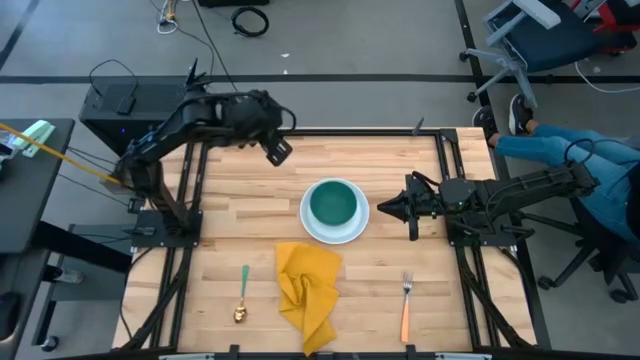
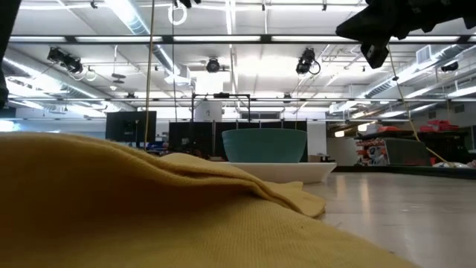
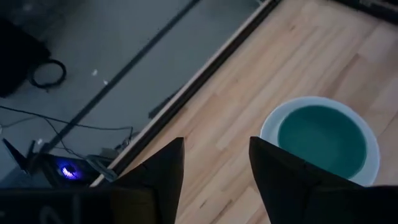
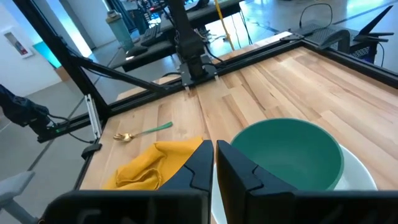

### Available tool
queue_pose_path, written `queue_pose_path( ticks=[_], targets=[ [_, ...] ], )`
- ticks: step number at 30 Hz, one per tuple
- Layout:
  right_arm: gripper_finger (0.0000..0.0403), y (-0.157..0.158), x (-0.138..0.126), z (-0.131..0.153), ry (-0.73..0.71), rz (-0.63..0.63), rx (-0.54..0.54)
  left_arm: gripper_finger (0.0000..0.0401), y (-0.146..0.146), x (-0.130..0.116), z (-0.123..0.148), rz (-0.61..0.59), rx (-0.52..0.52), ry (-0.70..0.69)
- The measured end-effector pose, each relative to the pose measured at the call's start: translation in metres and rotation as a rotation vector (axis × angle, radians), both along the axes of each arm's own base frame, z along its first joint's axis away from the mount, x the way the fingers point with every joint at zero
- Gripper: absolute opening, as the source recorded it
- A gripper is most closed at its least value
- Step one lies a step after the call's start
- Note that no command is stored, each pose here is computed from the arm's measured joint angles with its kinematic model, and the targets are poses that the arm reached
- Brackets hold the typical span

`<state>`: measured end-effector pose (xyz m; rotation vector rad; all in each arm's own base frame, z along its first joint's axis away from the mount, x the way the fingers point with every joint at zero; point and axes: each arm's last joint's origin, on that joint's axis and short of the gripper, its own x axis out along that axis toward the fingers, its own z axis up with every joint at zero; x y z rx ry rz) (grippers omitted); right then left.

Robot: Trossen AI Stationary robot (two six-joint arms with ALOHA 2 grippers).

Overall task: Set table place
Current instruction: Stack the green bowl on top of the white plate

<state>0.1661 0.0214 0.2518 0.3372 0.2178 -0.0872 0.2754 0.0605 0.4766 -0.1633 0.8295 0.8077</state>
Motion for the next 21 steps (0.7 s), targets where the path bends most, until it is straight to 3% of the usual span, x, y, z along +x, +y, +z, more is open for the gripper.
queue_pose_path(
  ticks=[5,10,15,18,21],
  targets=[
    [0.0028,0.000,0.000,0.000,0.000,0.000,0.000,0.0183,-0.020,0.011,-0.007,-0.012,0.040,-0.019],
    [0.0028,0.000,0.000,0.000,0.000,0.000,0.000,0.0183,-0.043,0.051,-0.052,-0.140,0.052,0.003],
    [0.0028,0.000,0.000,0.000,0.002,0.000,-0.001,0.0174,-0.069,0.092,-0.111,-0.457,-0.055,-0.075],
    [0.0028,0.000,0.000,-0.001,0.008,0.000,-0.002,0.0169,-0.083,0.107,-0.129,-0.672,-0.113,-0.186],
    [0.0028,0.000,0.000,-0.001,0.007,0.000,-0.002,0.0165,-0.086,0.111,-0.138,-0.766,-0.107,-0.216]
  ],
)
